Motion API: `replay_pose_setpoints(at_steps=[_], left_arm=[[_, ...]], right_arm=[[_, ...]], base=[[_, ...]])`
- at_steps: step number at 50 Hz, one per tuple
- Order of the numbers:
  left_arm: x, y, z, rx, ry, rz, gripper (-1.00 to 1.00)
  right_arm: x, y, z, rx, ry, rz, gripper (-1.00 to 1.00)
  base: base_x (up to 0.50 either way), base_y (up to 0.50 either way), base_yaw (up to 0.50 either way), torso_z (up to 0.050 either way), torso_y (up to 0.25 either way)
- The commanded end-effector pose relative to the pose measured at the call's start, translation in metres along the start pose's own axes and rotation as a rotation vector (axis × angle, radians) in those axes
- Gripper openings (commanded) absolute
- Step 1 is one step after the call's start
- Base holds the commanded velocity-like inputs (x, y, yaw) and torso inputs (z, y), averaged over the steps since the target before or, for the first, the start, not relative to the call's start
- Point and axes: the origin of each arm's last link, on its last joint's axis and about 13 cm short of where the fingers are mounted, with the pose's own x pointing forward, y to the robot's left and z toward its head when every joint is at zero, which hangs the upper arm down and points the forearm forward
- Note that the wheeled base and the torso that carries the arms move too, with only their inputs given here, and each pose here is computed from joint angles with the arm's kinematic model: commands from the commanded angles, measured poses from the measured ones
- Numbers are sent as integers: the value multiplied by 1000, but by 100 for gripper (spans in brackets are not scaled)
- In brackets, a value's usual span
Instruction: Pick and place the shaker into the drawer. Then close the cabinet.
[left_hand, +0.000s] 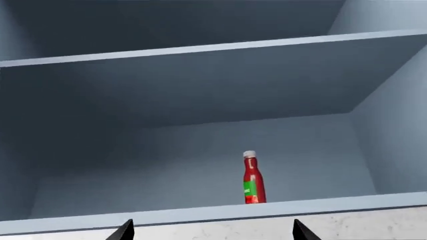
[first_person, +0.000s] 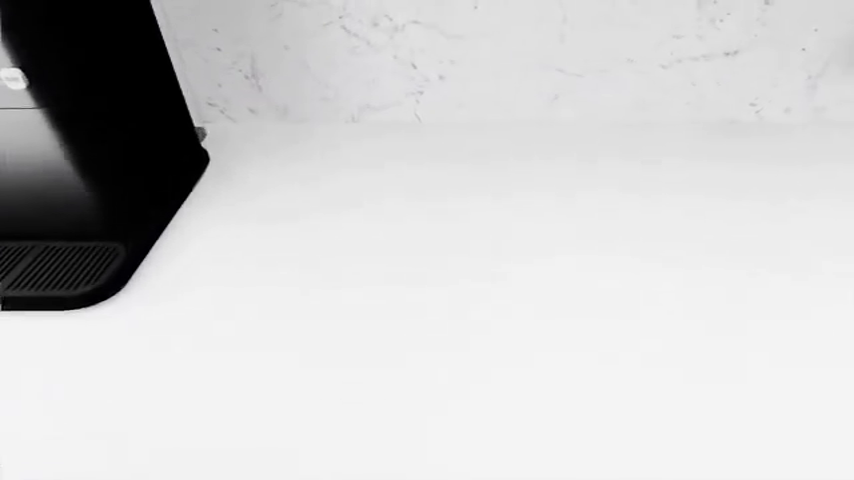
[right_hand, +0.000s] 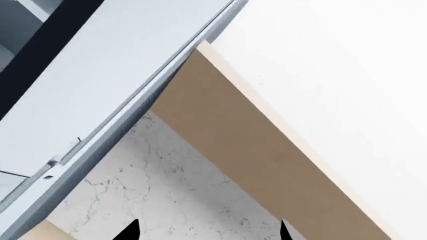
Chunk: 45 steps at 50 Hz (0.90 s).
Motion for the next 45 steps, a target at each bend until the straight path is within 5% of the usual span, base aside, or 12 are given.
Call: replay_pose_setpoints(at_steps=[1, 15, 27, 36, 42, 45], left_arm=[[-1, -2, -2, -4, 5, -12, 100], [-3, -3, -5, -9, 13, -21, 100], [-8, -7, -4, -23, 14, -34, 100], [-26, -11, -4, -48, 17, -45, 100], [-49, -15, -10, -81, 44, -48, 100], [-61, -18, -14, -104, 62, -49, 100]], right_arm=[[0, 3, 1, -5, -16, 13, 100], [-3, 6, 0, -27, -40, 5, 100], [-9, -6, 30, -33, -109, -127, 100], [-14, -11, 66, -127, -257, -232, 100], [-14, 2, 97, -144, -428, -210, 100], [-5, 23, 100, -167, -444, -114, 100]], base=[[500, -16, 0, 0, 10], [487, -1, 0, 0, 1], [0, 0, 0, 0, 2], [0, 0, 0, 0, 0], [0, 0, 0, 0, 2], [0, 0, 0, 0, 3]])
